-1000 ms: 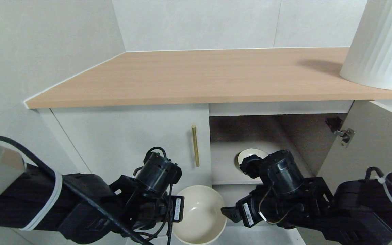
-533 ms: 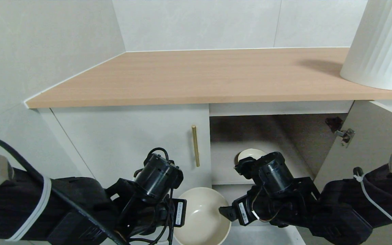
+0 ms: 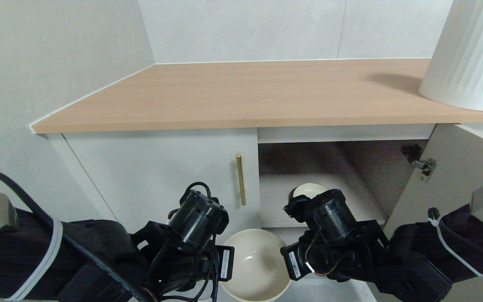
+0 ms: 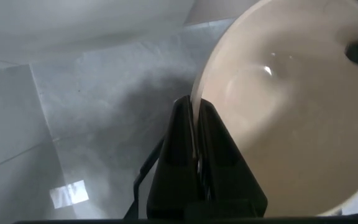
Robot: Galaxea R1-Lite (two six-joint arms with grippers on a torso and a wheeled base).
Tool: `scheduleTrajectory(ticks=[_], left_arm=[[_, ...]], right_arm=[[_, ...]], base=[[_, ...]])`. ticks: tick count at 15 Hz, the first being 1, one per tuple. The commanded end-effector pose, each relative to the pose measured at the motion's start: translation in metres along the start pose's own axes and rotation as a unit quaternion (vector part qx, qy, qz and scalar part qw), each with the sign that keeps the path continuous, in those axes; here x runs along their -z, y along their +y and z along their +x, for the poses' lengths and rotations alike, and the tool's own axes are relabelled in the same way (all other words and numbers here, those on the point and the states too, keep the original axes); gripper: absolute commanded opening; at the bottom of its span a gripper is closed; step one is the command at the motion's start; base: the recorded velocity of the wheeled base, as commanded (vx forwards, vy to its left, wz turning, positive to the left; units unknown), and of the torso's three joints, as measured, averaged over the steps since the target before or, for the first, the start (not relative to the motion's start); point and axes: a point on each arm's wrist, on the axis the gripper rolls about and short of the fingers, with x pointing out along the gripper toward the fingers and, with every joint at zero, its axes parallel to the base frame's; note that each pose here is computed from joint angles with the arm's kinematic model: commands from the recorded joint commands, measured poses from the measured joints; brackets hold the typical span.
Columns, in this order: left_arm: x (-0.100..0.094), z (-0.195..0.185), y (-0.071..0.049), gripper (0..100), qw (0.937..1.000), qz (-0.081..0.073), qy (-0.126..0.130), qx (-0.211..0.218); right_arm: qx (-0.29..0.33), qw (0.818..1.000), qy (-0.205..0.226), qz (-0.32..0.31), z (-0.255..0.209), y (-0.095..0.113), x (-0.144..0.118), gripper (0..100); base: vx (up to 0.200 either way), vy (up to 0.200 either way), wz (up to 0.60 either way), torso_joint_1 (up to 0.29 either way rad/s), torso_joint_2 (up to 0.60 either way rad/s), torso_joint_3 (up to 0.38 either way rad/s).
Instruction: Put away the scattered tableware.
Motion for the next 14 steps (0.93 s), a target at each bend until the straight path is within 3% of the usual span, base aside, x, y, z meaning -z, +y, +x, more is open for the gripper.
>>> scheduleTrajectory(ticks=[1,8,9,14], left_arm=[[0.0004,-0.0001,0.0009,0,1.0000,0.000,0.001,-0.004],[0.0008,-0.0005,0.0012,0,1.0000,0.001,0.001,-0.005],[0.0007,-0.0005,0.0013,100,1.0000,0.001,0.001,-0.007],[0.0005,0.0003,0.0010,100,1.0000,0.001,0.000,-0.008]], right_arm=[[0.005,1.000,0.004,0.000,0.0012,-0.0009,0.0014,0],[0.006,1.000,0.004,0.000,0.0017,-0.0020,0.0015,0],[0.006,1.000,0.004,0.000,0.0012,-0.0019,0.0011,0],[0.007,1.000,0.005,-0.001,0.0017,-0.0021,0.0019,0]], base=[[0.000,0.000,0.00,0.000,0.00,0.000],[0.000,0.000,0.00,0.000,0.00,0.000],[0.000,0.000,0.00,0.000,0.00,0.000],[0.000,0.000,0.00,0.000,0.00,0.000]])
